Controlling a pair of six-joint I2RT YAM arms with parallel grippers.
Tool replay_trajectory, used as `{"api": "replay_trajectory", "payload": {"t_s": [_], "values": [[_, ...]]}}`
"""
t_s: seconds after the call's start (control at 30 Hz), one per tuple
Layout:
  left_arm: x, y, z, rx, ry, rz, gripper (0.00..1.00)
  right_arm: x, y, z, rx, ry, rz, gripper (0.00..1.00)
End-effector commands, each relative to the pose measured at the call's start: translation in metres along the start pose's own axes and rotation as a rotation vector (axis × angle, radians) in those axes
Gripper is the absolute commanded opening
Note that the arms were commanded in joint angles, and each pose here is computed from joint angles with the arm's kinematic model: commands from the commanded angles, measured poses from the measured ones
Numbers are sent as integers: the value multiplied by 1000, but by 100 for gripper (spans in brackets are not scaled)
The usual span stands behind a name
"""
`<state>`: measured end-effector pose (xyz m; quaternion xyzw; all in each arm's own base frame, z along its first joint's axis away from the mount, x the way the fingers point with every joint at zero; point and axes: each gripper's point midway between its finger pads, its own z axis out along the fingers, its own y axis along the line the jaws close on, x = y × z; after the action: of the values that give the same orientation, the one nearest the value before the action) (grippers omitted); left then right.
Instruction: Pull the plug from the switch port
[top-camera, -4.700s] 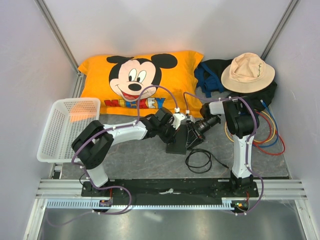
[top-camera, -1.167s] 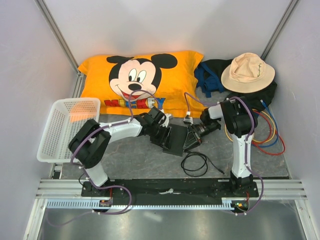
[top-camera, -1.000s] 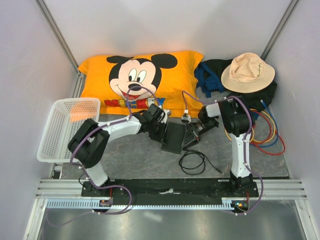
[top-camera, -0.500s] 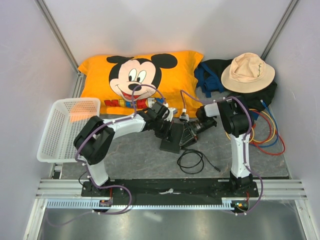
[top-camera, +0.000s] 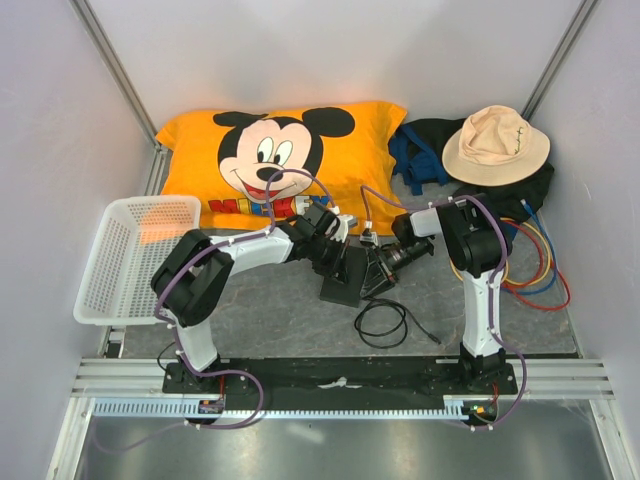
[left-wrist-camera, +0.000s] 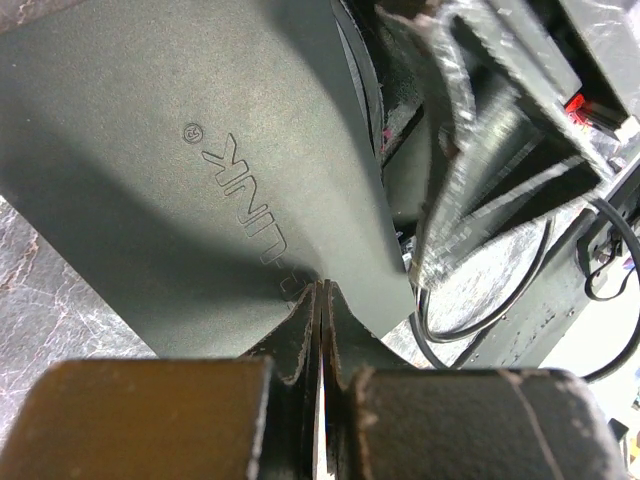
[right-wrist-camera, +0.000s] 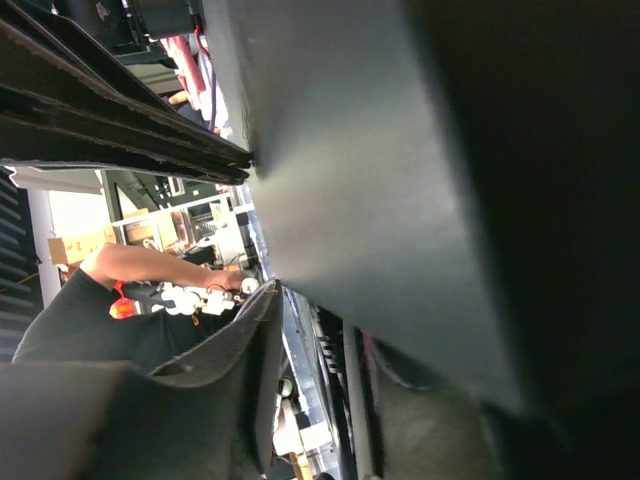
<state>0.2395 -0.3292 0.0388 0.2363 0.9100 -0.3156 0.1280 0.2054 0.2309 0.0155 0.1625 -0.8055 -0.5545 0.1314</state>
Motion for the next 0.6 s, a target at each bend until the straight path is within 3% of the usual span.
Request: {"api": "replay_trajectory", "payload": {"t_s": [0.0, 0.17, 0.33, 0.37, 0.43, 0.57], "values": [[25, 42, 14, -133, 59, -12, 2, 52, -69, 3, 265, 172, 209, 34], [24, 41, 14, -132, 55, -12, 2, 56, -70, 7, 240, 190, 234, 31], [24, 42, 14, -132, 56, -8, 2, 57, -68, 5, 228, 206, 226, 17], [26, 42, 15, -133, 58, -9, 2, 57, -69, 5, 237, 209, 227, 8], [26, 42, 14, -131, 58, -4, 2, 57, -69, 4, 249, 211, 227, 2], [13, 20, 13, -70, 29, 43, 2, 57, -74, 2, 268, 223, 231, 1]]}}
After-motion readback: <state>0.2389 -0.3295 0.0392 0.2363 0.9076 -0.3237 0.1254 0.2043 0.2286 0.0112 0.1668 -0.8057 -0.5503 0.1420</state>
